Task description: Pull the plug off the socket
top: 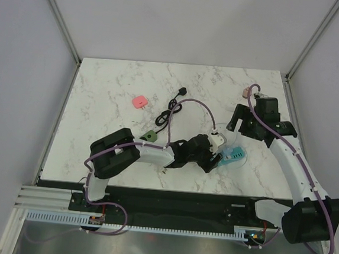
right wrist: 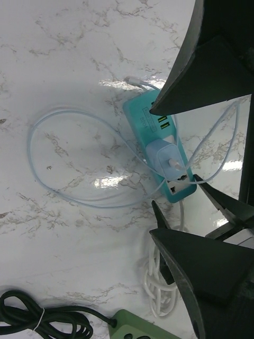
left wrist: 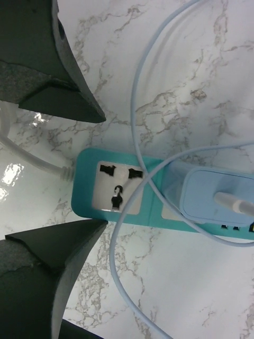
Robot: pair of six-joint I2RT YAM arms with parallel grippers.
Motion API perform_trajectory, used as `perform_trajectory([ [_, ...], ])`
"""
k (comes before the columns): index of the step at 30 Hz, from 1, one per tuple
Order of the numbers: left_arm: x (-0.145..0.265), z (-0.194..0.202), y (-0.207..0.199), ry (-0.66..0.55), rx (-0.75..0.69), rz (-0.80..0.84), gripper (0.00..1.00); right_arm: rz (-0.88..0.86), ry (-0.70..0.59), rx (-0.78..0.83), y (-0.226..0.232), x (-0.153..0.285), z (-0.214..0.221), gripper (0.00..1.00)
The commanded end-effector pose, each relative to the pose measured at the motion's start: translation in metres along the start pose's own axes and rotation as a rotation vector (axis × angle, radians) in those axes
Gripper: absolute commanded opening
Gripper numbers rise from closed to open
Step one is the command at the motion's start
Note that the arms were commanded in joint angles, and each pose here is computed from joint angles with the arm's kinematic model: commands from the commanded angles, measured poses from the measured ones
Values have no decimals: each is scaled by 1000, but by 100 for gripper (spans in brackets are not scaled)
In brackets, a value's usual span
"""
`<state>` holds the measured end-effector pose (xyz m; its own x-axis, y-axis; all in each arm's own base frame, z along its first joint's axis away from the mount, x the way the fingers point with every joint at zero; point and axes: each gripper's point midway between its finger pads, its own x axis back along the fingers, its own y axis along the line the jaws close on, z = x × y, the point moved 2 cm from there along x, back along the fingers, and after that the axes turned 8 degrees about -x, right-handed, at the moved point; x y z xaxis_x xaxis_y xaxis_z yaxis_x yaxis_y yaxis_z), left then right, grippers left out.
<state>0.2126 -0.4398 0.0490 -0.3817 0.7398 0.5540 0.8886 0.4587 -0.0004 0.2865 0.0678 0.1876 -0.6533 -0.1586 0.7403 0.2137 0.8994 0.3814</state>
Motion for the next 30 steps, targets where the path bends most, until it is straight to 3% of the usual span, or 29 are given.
perform_trajectory([
  [1, -12, -27, -3, -71, -57, 13, 77, 7, 39, 13, -2, -6, 3, 95],
  [6, -18, -23, -3, -58, -62, 14, 67, 42, 106, 16, -10, -18, 15, 88],
  [8, -19, -19, -2, -54, -60, 5, 57, 37, 139, 21, -11, -23, 21, 85],
  [18, -11, -18, 0, -89, -59, 0, 31, 29, 204, 40, -13, -38, 33, 83],
  [22, -7, -20, -2, -104, -59, 4, 20, -14, 242, 45, -4, -43, 40, 76],
  [30, -4, -20, -1, -112, -58, 7, 3, 4, 329, 105, -8, -54, 67, 77],
])
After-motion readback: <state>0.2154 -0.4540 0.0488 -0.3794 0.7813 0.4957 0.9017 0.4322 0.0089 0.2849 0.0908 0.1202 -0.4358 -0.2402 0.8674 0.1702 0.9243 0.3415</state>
